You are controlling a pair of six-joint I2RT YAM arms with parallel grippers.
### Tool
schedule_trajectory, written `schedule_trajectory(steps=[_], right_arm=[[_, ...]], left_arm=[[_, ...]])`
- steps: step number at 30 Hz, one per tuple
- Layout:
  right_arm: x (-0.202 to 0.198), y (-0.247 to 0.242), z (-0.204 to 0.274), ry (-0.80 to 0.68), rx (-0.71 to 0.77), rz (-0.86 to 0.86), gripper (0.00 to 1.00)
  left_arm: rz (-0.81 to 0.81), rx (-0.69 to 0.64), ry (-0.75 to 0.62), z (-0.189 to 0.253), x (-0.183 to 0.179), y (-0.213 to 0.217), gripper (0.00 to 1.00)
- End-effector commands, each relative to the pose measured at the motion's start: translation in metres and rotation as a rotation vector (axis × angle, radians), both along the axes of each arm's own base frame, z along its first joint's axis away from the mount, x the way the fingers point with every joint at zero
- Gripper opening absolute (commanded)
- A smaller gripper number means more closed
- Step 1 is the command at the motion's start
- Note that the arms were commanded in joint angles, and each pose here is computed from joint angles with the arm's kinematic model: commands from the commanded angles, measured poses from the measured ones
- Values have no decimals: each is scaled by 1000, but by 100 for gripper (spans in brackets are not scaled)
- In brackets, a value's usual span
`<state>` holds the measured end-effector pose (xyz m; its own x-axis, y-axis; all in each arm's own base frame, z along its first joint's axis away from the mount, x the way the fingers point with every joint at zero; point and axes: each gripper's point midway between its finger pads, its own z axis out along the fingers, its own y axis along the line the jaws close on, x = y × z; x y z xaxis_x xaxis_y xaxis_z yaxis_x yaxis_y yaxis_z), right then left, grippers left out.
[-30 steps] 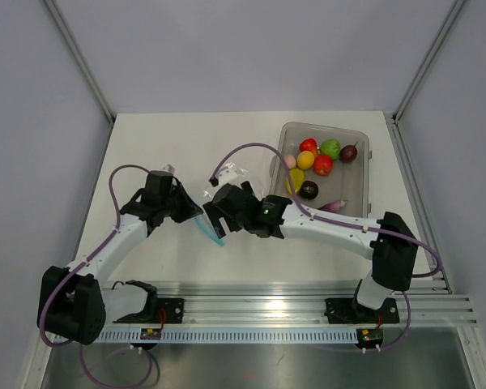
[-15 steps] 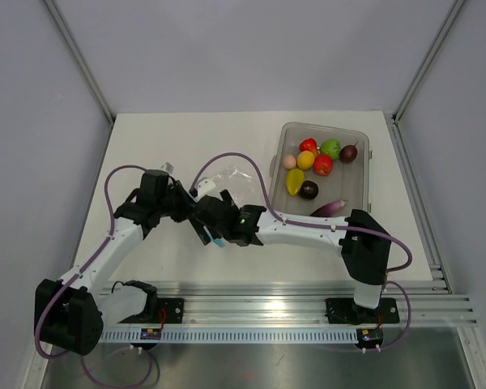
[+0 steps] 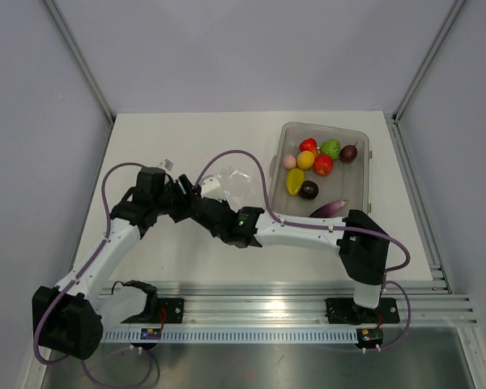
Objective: Place the food in the zip-top bag and seal the zipper
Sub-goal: Open the zipper of the food storage bag.
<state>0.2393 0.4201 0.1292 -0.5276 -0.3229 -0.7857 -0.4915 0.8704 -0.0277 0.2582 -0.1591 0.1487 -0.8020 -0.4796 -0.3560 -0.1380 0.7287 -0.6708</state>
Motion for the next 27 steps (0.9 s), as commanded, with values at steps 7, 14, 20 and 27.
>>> schedule_trajectory(steps=[7, 14, 20, 27], right_arm=[[15, 7, 71, 58, 312, -84, 0], [19, 7, 93, 67, 382, -99, 0], [16, 3, 98, 70, 396, -97, 0], [13, 3, 99, 80, 411, -97, 0]], left_arm=[[-117, 90, -306, 106, 11, 26, 90], [-46, 47, -248, 84, 5, 30, 63], [-56, -90, -188, 51, 6, 12, 71], [-36, -81, -137, 21, 18, 13, 52]])
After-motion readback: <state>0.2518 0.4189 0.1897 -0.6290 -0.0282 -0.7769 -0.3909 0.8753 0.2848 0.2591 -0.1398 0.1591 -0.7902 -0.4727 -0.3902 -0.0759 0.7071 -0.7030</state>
